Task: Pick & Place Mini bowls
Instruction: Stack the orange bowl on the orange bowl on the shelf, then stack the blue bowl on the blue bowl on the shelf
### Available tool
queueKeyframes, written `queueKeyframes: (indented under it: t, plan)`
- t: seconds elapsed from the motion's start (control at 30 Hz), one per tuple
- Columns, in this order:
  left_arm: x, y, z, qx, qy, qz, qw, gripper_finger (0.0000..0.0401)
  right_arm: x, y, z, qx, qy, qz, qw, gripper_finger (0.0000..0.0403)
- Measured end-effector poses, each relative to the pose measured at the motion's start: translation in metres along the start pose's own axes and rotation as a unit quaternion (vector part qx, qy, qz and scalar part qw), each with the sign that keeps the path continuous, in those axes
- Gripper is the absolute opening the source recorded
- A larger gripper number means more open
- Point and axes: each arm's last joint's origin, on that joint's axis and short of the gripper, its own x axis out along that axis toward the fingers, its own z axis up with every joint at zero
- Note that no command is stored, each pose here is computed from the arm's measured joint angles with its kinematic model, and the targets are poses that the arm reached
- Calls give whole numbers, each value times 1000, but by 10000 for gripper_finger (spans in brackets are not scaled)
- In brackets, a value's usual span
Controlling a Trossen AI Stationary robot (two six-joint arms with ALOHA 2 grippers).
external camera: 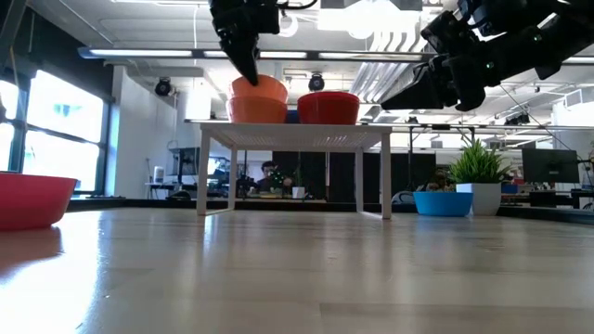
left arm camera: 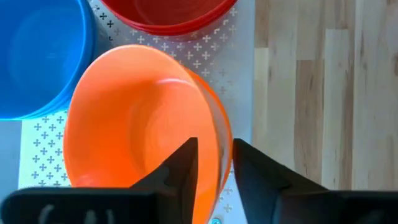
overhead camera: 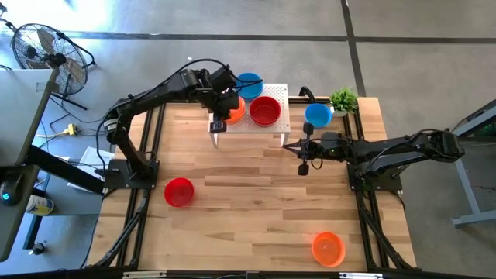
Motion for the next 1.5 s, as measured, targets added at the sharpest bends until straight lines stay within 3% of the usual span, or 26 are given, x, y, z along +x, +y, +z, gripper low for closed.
queueKeyframes:
  t: [0.33,0.57,0.87,0.97,1.3,1.5]
  plan:
    - [-13,-2,-4,1,-10,7,1000,103,0,0,0,0,0,0,1000,0]
    - [-13,-3,-7,17,13,13,1000,13,0,0,0,0,0,0,1000,0]
    - [-13,-3,-8,16,16,5,1000,4,0,0,0,0,0,0,1000,0]
    - [-13,-3,-8,4,15,8,1000,14,0,0,0,0,0,0,1000,0]
    - [-12,-3,-8,-9,15,8,1000,112,0,0,0,0,0,0,1000,0]
    - [-22,-4,-9,-9,-5,13,1000,94,0,0,0,0,0,1,1000,0]
